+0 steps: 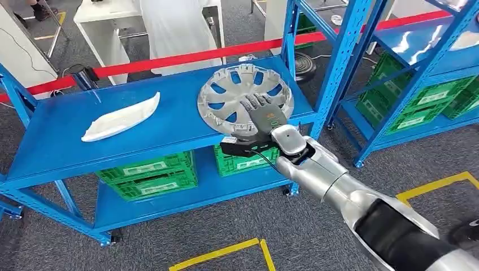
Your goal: Take the parts from the cabinet and place them on the table.
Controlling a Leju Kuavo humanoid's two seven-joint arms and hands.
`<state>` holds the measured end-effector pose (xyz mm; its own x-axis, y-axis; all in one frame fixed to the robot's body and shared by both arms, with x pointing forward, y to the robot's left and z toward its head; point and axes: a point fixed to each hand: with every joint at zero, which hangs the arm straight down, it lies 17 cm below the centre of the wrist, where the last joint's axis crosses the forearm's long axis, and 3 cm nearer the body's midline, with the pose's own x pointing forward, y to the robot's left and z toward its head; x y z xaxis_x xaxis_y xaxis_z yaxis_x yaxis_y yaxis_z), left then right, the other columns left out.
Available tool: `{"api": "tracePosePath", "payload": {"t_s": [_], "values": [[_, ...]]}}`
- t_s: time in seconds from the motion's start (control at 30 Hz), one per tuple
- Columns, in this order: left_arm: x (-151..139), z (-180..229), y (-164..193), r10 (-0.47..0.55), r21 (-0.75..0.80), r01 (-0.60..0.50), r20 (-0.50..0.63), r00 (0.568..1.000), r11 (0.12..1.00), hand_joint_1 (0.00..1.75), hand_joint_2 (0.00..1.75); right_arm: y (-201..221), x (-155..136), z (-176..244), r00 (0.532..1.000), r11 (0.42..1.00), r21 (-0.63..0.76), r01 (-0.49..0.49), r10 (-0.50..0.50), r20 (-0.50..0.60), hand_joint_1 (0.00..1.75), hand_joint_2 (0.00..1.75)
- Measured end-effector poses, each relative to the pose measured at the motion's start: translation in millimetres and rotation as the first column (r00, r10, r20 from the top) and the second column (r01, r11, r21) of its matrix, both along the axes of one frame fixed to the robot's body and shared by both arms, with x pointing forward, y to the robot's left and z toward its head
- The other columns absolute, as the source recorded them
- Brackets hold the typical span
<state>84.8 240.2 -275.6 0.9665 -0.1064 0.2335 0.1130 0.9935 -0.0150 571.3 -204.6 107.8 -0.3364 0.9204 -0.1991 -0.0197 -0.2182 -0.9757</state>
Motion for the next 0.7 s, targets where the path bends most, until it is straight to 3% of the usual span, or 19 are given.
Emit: {"api": "tracePosePath", "payload": {"t_s": [0.7], "values": [[-3, 0, 1, 0.004, -0.002, -0.004, -0.003, 1.0, 1.0, 0.0, 0.0, -17, -11, -21, 0.999, 1.0, -0.005, 0.022, -0.022, -0.026, 0.0, 0.0]]}}
